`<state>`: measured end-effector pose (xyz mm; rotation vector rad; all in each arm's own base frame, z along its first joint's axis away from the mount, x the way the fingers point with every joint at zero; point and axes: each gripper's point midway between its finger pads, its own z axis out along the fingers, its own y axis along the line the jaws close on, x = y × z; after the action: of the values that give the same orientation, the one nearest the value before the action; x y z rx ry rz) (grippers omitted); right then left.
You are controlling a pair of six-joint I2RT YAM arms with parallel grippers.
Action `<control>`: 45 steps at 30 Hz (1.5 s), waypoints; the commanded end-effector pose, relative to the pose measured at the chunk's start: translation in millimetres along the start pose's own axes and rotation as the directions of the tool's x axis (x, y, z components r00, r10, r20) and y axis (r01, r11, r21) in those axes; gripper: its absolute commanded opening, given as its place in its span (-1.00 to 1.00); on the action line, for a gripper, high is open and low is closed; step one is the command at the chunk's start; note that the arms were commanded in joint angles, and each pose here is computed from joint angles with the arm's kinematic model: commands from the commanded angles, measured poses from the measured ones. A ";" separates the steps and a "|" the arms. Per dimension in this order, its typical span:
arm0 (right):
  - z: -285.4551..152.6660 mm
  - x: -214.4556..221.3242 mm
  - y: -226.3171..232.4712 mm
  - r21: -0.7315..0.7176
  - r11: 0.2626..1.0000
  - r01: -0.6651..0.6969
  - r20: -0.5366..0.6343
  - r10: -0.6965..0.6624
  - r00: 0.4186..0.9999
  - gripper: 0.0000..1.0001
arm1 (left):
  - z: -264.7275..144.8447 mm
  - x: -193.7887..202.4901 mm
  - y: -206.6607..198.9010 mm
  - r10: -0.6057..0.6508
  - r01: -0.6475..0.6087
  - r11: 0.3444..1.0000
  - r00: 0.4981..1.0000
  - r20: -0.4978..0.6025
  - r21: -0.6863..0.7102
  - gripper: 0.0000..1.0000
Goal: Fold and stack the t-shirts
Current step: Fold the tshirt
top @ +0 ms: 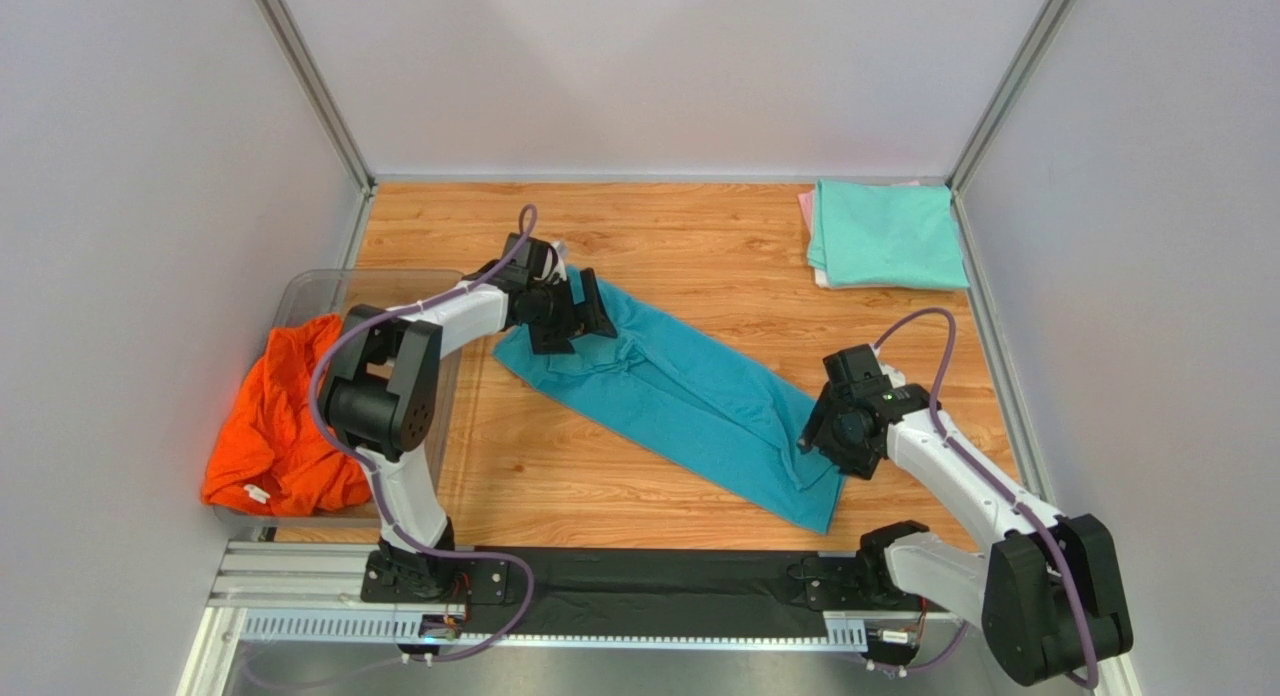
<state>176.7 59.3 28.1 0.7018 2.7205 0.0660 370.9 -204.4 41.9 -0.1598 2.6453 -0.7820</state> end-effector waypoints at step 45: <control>-3.5 -43.7 -15.8 0.151 0.987 0.052 0.096 -0.067 0.993 -0.74 | -3.6 17.9 52.3 0.007 -0.017 0.986 0.998 -0.058 -0.166 0.99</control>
<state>199.8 25.0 36.9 0.6467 2.6801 -0.1889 373.0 -190.3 40.0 -0.1502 2.6491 -0.7378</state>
